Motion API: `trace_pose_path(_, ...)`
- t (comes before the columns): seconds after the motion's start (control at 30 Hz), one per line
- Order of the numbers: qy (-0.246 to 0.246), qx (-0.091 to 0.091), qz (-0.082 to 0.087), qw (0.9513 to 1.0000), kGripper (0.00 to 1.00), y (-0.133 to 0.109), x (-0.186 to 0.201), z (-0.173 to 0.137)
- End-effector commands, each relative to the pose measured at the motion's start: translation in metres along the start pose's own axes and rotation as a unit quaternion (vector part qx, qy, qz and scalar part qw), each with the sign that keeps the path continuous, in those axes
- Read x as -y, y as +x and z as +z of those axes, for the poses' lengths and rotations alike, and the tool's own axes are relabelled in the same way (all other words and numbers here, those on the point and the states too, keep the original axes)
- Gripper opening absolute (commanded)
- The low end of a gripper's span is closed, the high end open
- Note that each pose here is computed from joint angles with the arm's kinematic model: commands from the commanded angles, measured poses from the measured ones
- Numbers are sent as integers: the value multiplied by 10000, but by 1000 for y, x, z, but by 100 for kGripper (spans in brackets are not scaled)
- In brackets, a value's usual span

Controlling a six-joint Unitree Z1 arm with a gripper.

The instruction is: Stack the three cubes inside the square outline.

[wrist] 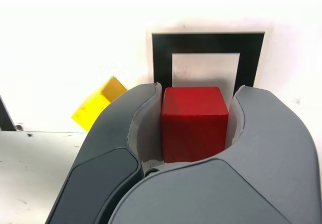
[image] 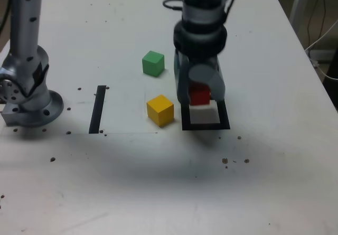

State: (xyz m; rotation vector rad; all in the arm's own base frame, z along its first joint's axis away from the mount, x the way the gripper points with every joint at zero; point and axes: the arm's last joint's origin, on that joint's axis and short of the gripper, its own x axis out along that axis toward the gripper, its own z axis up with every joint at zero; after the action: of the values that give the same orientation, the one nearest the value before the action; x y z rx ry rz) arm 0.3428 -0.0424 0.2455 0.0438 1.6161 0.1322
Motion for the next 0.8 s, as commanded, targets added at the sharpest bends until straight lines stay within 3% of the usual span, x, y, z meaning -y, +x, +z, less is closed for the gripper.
trace_pose_path(0.0,38,-51,3,10000,24,7,7,7)
trace_pose_path(0.47,41,-220,68,9997,28,27,10,17)
trace_pose_path(0.77,3,-221,66,9997,47,32,7,19)
